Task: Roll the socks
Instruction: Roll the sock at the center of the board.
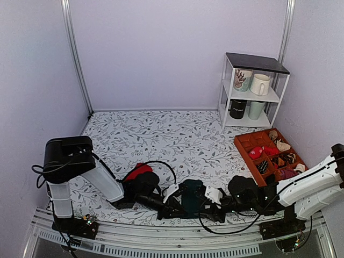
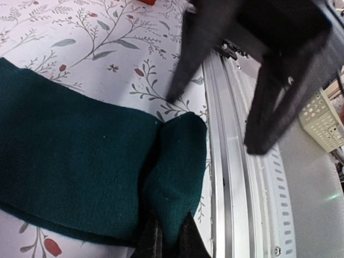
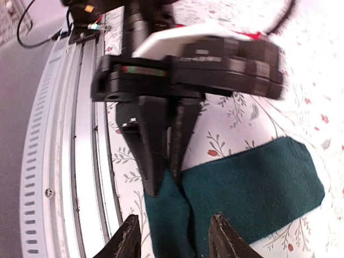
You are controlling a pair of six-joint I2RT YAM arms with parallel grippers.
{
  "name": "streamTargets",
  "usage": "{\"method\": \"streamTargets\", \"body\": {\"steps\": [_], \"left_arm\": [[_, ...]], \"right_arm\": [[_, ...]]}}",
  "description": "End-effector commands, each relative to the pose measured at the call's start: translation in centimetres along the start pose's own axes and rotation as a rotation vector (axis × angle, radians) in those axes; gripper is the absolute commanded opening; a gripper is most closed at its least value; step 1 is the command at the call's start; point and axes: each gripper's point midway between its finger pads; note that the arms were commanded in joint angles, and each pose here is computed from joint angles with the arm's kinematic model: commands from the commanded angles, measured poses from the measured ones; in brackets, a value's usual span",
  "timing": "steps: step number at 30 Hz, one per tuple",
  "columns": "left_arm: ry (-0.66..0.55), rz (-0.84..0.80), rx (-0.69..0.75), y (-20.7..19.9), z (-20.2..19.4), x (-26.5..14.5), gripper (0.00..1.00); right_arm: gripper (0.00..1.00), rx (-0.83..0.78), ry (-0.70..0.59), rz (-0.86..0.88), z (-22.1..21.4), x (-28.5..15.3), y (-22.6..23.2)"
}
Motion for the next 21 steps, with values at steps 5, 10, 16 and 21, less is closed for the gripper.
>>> {"method": "streamTargets", "body": {"steps": [5,10,16,21], "left_arm": [[0.372,0.026,-0.284,0.0,-12.5,-2.0,0.0],[0.375,0.026,-0.284,0.2,-12.7,-2.1,0.0],[0.379,0.027,-0.284,0.3,-12.9,-2.0,0.0],[0.385,0.024,-0.283,0.3,-13.3,-2.0,0.0]], "right_arm": [[0.45,-0.257,0.026,-0.134,-0.9,1.1,0.4],[0.45,-0.254,0.13,-0.171,-3.3,1.7,-0.1],[0.45,-0.191,0.182,-0.23,-4.6,2.6,-1.1],[0.37,-0.154,0.209,-0.249,-5.4,3.1,-1.0]]}}
Point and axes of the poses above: each gripper's point midway between its finger pads, its own x axis out along the fingers, its own y axis along the line the jaws close on, z = x × y, and after that the axes turned 12 degrees about x, right-handed
